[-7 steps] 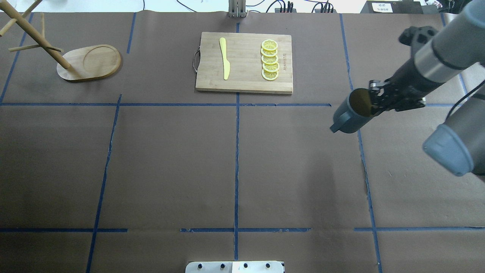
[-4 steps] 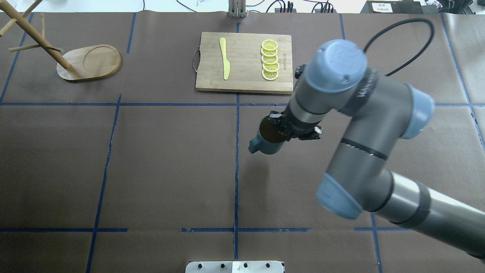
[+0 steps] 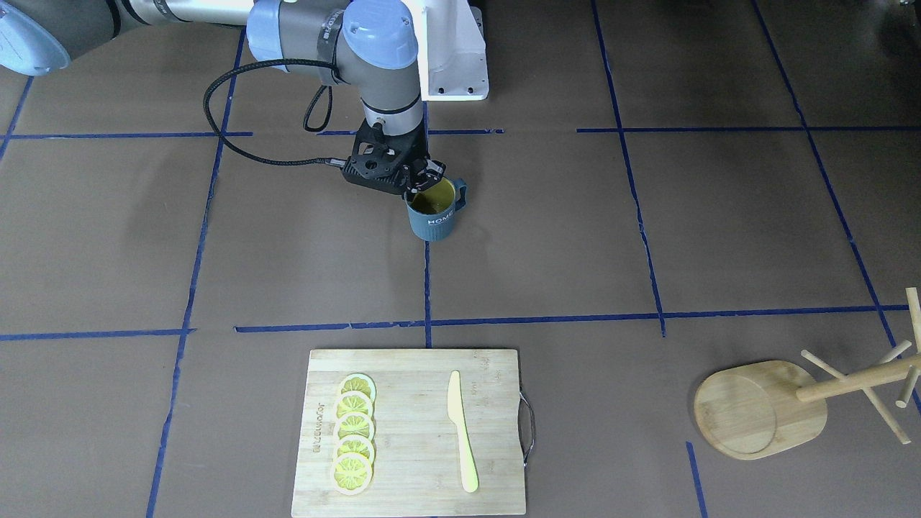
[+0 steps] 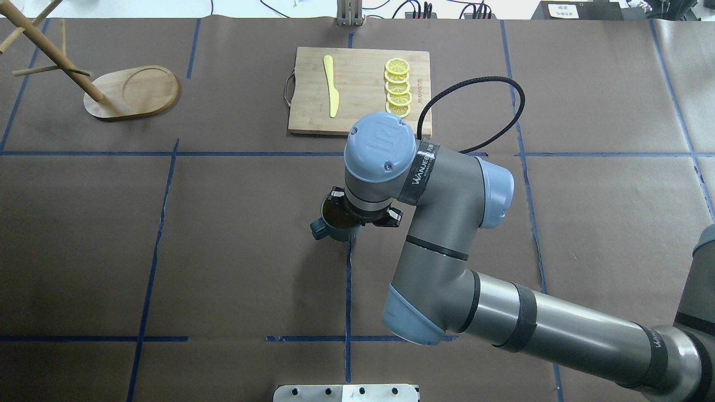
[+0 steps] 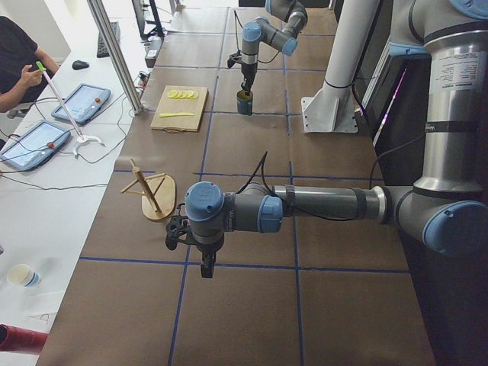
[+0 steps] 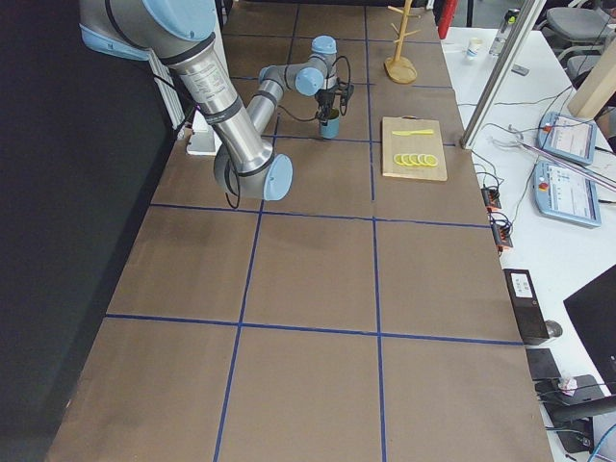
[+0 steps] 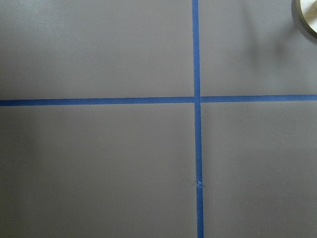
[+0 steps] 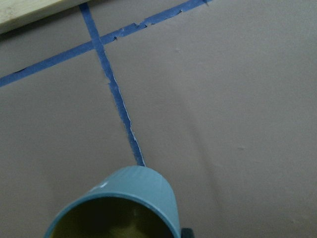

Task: Hang cup on storage rack
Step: 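Carry the blue mug with the right gripper to the table center and set it down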

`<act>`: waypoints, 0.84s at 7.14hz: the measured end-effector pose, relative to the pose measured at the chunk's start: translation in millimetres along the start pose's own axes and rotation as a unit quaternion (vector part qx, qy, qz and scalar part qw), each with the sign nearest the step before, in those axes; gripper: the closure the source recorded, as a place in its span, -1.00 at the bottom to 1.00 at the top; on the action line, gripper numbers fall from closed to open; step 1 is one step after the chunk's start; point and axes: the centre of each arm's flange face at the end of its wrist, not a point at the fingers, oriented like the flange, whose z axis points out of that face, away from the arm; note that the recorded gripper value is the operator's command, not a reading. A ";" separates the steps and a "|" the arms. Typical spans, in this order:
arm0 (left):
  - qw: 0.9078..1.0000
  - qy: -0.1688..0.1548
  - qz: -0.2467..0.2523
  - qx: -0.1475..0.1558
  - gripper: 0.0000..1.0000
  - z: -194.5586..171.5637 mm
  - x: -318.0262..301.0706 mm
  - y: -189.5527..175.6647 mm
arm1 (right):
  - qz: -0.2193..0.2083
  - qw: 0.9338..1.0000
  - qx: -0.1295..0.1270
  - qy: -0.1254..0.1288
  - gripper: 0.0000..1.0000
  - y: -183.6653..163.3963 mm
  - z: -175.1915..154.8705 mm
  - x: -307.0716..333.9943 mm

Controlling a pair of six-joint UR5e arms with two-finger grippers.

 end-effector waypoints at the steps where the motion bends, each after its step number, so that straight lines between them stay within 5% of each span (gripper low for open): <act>1: 1.000 0.000 0.000 0.000 -1.00 -0.4 0.4 -0.6 | 0.002 1.000 -0.001 0.001 -0.08 2.9 2.1 -0.7; 2: 1.000 0.000 0.001 0.001 -1.00 -0.6 0.6 -1.0 | 0.002 1.000 -0.002 0.003 -0.98 6.0 5.2 -0.4; 6: 1.000 0.000 0.003 0.003 -1.00 -2.8 2.9 -2.9 | -0.002 1.000 -0.006 -0.004 -0.99 11.5 4.0 -1.9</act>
